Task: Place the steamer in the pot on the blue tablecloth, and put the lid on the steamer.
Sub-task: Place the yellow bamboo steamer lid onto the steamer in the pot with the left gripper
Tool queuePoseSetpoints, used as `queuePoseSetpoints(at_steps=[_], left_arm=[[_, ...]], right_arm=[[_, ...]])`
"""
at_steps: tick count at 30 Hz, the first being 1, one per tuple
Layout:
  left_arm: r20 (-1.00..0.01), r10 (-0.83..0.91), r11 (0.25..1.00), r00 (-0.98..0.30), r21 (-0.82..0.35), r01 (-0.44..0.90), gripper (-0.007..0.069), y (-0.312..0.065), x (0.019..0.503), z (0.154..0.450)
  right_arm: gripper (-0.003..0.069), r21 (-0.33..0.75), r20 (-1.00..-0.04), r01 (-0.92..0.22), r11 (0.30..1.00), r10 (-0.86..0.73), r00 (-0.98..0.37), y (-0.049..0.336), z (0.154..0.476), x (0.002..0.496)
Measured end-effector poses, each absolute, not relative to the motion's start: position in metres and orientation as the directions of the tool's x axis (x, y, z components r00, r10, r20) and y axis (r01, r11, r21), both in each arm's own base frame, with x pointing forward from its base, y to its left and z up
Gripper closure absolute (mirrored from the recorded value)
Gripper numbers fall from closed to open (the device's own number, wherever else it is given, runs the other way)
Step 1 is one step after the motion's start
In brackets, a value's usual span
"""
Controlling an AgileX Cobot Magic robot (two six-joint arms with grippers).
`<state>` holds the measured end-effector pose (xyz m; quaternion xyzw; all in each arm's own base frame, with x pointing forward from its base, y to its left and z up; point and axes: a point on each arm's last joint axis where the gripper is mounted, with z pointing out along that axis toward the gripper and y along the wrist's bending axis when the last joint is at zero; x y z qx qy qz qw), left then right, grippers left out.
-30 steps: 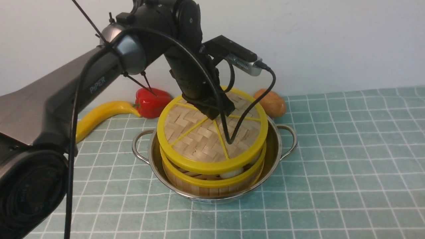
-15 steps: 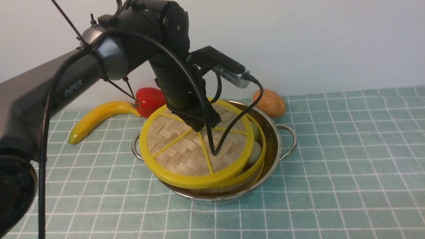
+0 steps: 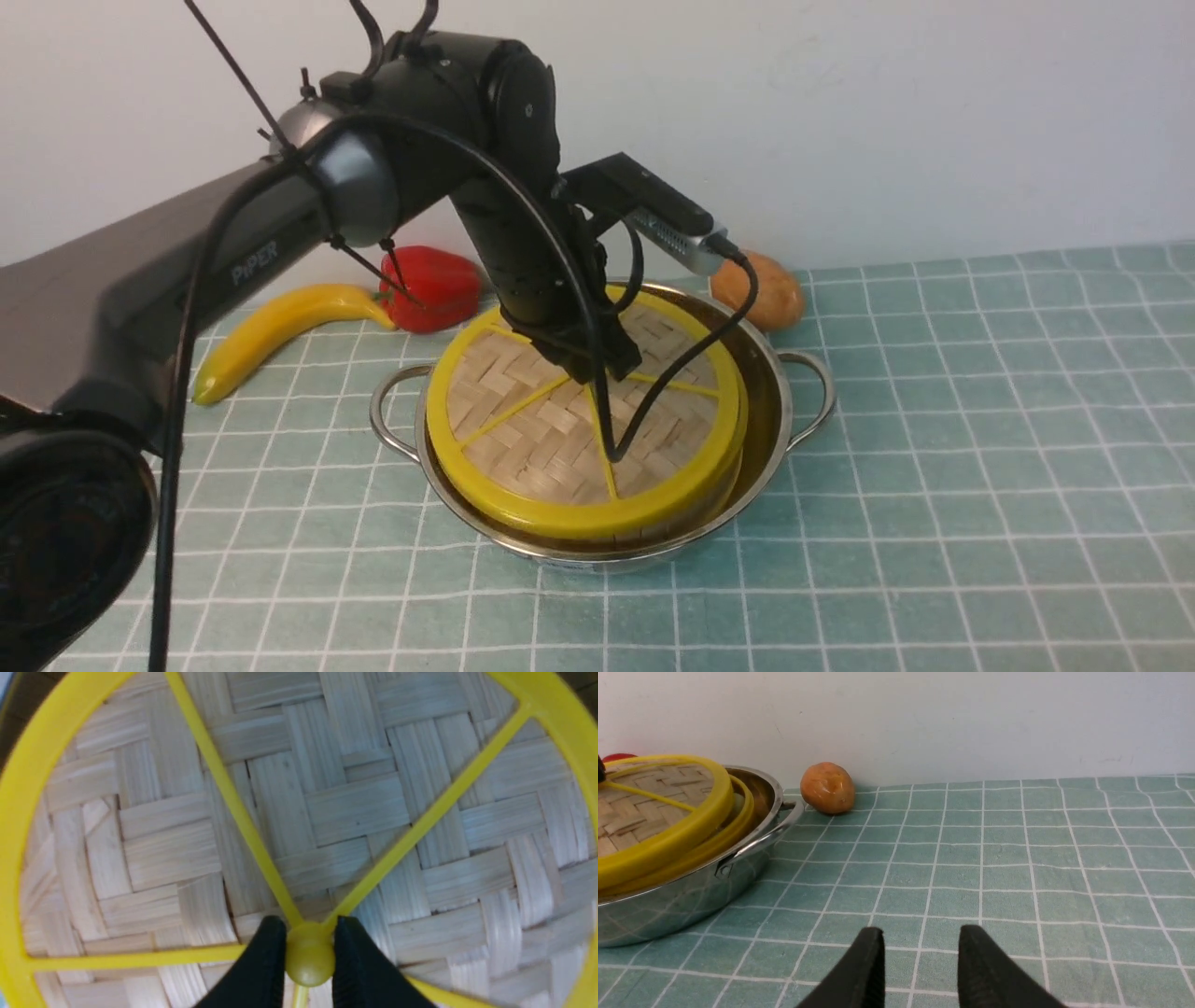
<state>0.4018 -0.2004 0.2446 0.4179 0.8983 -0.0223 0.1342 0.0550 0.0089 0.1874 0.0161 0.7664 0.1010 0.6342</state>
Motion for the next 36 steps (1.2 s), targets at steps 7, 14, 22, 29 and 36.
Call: queuePoseSetpoints(at_steps=[7,14,22,29,36], left_arm=[[-0.311,0.735,0.652,-0.603,0.078,0.754,0.0508,-0.2038,0.4059,0.2448],[-0.310,0.736,0.651,-0.602,0.078,0.755,0.0508,-0.2040,0.4059,0.2444],[-0.314,0.736,0.650,-0.599,0.082,0.756,0.0508,-0.2045,0.4074,0.2424],[-0.321,0.745,0.639,-0.585,0.091,0.764,0.0508,-0.2049,0.4081,0.2427],[-0.323,0.746,0.637,-0.582,0.092,0.765,0.0508,-0.2046,0.4084,0.2427]], right_arm=[[0.0417,0.176,-0.969,-0.103,0.979,0.154,-0.195,0.0089,0.1874,0.0550],[0.0417,0.176,-0.969,-0.103,0.979,0.154,-0.195,0.0089,0.1874,0.0550],[0.0417,0.174,-0.969,-0.104,0.979,0.152,-0.195,0.0089,0.1874,0.0550],[0.0417,0.175,-0.969,-0.103,0.979,0.153,-0.195,0.0089,0.1874,0.0550],[0.0417,0.175,-0.969,-0.103,0.979,0.153,-0.195,0.0089,0.1874,0.0550]])
